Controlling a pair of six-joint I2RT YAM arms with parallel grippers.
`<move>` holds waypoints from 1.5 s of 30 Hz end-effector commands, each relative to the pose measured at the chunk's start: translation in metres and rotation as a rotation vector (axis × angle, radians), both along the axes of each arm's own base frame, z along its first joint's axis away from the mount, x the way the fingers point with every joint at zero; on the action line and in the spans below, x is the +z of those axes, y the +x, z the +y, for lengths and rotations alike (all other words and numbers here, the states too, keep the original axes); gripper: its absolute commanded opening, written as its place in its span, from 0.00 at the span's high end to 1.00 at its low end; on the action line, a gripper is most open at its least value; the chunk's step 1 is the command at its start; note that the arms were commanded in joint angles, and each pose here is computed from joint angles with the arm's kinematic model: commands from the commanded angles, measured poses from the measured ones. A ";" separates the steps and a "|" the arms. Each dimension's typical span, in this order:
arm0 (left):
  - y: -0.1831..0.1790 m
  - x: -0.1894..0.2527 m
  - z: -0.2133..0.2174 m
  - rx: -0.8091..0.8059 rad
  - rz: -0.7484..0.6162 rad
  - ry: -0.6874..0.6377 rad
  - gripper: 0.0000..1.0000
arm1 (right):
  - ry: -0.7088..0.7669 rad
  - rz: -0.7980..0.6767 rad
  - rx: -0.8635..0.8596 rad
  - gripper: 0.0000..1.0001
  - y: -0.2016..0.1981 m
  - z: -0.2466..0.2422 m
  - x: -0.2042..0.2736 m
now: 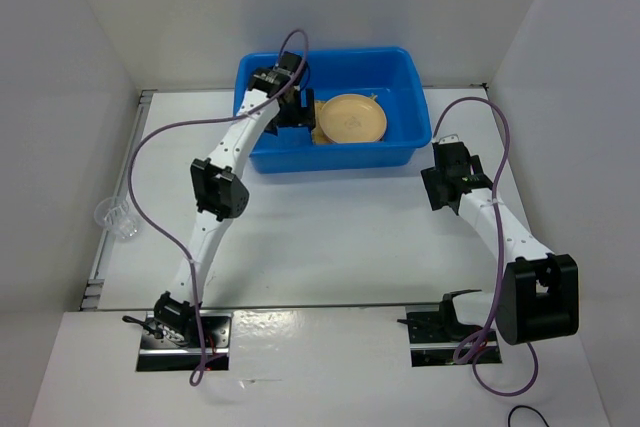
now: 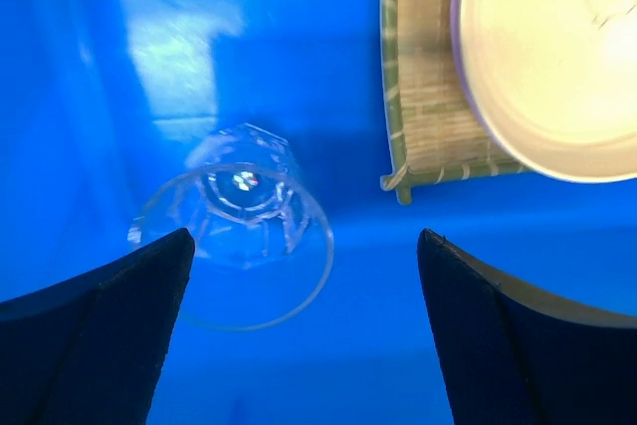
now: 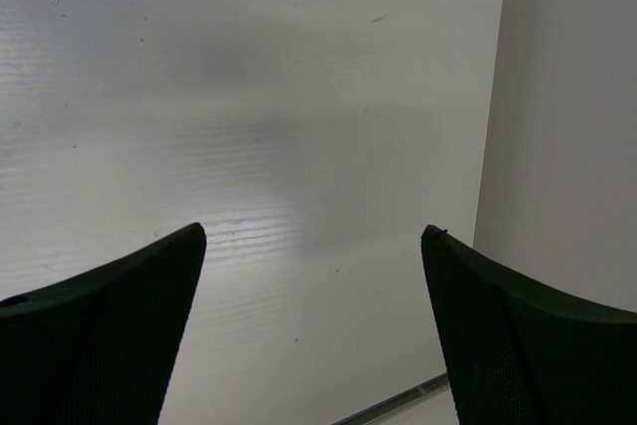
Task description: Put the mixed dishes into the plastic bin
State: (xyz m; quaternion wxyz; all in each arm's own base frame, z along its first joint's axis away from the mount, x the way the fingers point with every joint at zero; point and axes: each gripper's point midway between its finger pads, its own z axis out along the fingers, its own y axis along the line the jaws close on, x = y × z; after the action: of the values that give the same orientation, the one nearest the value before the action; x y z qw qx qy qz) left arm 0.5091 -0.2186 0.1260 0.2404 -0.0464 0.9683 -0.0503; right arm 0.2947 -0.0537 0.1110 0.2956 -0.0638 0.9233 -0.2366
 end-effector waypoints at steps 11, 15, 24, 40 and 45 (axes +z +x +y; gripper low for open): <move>-0.057 0.207 0.207 0.659 -0.435 0.342 0.01 | 0.005 -0.061 -0.026 0.07 0.009 0.001 0.006; -0.117 0.145 0.286 0.872 -0.246 0.537 0.01 | 0.004 -0.050 -0.026 0.07 0.009 0.001 0.003; -0.211 0.032 0.376 1.086 0.185 0.608 0.01 | -0.005 0.012 -0.026 0.07 0.007 0.001 -0.013; -0.208 -0.056 0.407 0.946 0.310 0.451 0.00 | -0.006 0.021 -0.026 0.07 0.006 0.001 -0.015; -0.200 -0.071 0.398 0.917 0.317 0.379 0.05 | -0.006 0.021 -0.026 0.07 0.006 0.001 -0.015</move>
State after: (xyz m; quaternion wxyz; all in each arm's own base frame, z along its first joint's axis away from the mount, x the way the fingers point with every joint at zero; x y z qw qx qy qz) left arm 0.3006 0.1830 0.0645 0.0864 -0.4359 0.8541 0.2703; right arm 0.2939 -0.0538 0.0924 0.2646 -0.0675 0.9321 -0.2379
